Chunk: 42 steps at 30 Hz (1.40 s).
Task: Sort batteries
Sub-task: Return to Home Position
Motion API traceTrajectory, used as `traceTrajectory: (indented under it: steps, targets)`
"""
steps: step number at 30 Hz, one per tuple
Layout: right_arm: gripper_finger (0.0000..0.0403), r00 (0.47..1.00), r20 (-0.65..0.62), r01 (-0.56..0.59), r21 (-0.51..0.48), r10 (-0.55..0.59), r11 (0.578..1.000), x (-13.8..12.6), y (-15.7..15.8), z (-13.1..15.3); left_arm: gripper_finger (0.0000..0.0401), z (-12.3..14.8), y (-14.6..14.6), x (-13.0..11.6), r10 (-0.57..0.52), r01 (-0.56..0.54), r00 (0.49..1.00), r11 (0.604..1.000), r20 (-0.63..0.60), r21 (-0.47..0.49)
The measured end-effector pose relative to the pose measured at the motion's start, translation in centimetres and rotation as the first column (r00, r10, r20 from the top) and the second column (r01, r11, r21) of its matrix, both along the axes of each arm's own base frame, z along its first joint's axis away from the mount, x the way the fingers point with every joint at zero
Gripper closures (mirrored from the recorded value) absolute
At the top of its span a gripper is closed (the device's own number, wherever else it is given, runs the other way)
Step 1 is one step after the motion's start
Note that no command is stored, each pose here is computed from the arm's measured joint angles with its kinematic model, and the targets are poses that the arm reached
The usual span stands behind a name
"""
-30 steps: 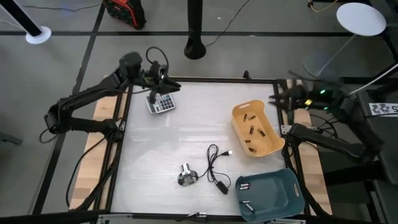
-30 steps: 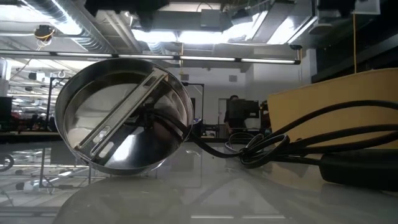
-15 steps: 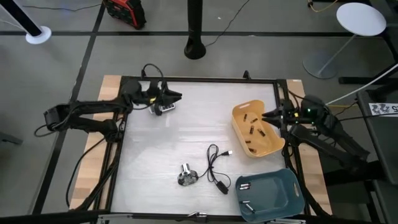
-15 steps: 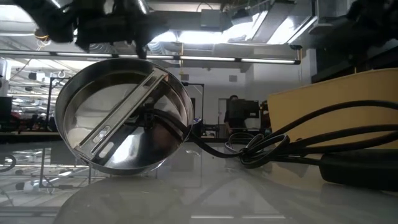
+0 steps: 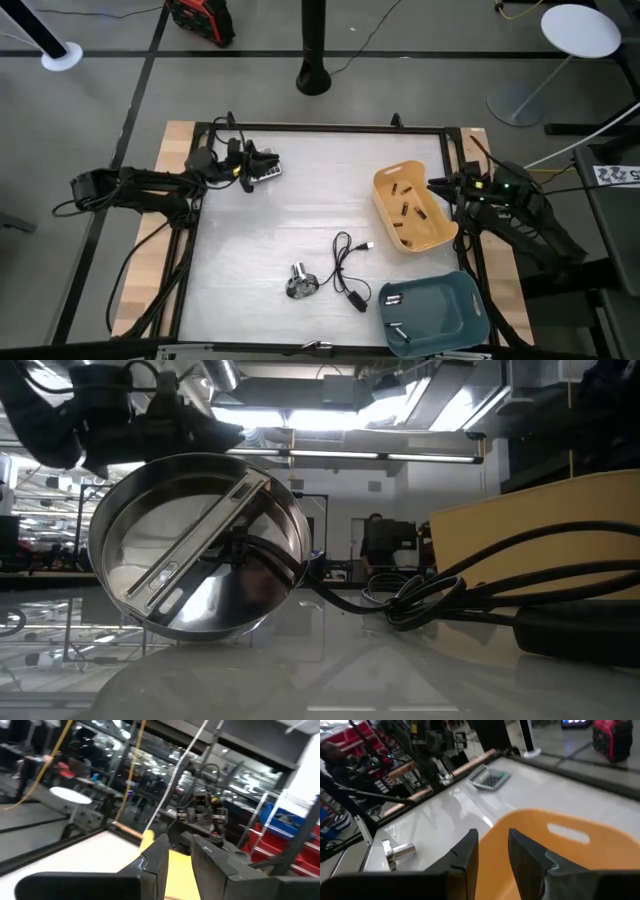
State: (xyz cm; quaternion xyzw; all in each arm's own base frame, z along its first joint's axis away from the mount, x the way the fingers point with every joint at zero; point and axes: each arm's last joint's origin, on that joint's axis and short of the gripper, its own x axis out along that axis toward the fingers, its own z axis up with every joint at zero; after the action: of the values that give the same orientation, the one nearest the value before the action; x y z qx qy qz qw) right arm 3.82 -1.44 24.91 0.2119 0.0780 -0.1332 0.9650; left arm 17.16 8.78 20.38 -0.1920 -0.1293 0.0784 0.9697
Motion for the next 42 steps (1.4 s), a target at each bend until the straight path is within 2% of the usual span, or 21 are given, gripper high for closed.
traceTrajectory:
  steps: [4,8,14,19,21,26,32,39,42]
  targets:
    - [0.0299,1.000,0.003,0.005,0.048,-0.005,0.999,0.6,-0.4,-1.0,0.0329,-1.1,-0.1,-0.6,0.057,-0.058,0.998,0.998,-0.024,-0.024]
    - [0.0299,0.999,0.048,0.015,0.123,-0.021,0.992,1.4,-1.0,-2.0,0.0329,-1.9,-0.3,-0.9,0.069,-0.071,0.996,0.997,-0.053,-0.036]
    - [0.0299,0.995,0.092,0.014,0.122,-0.026,0.992,2.4,-1.7,-3.4,0.0329,-3.2,-0.5,-1.3,0.080,-0.081,0.987,0.997,-0.138,-0.003]
    - [0.0299,0.999,0.044,0.021,0.156,-0.028,0.987,3.0,-2.2,-5.5,0.0329,-4.5,-0.9,-2.0,0.087,-0.083,0.977,0.996,-0.195,0.027]
    - [0.0299,0.999,0.023,0.025,0.170,-0.029,0.985,3.1,-2.3,-6.3,0.0329,-5.0,-1.0,-2.1,0.083,-0.083,0.972,0.997,-0.222,0.011]
    - [0.0299,0.999,-0.007,0.043,0.243,-0.042,0.969,3.2,-2.4,-7.3,0.0329,-6.5,-1.2,-2.5,0.053,-0.091,0.944,0.991,-0.327,-0.101]
    - [0.0299,0.996,-0.053,0.079,0.273,-0.067,0.959,3.1,-2.3,-7.7,0.0329,-8.7,-1.5,-3.0,0.006,-0.119,0.857,0.975,-0.516,-0.186]
    - [0.0299,0.996,-0.056,0.081,0.274,-0.069,0.958,3.1,-2.3,-7.8,0.0329,-11.0,-2.2,-4.3,-0.083,-0.184,0.706,0.938,-0.704,-0.294]
    - [0.0299,0.996,-0.056,0.081,0.274,-0.068,0.958,3.1,-2.3,-7.8,0.0329,-11.0,-2.6,-5.0,-0.104,-0.201,0.662,0.929,-0.742,-0.310]
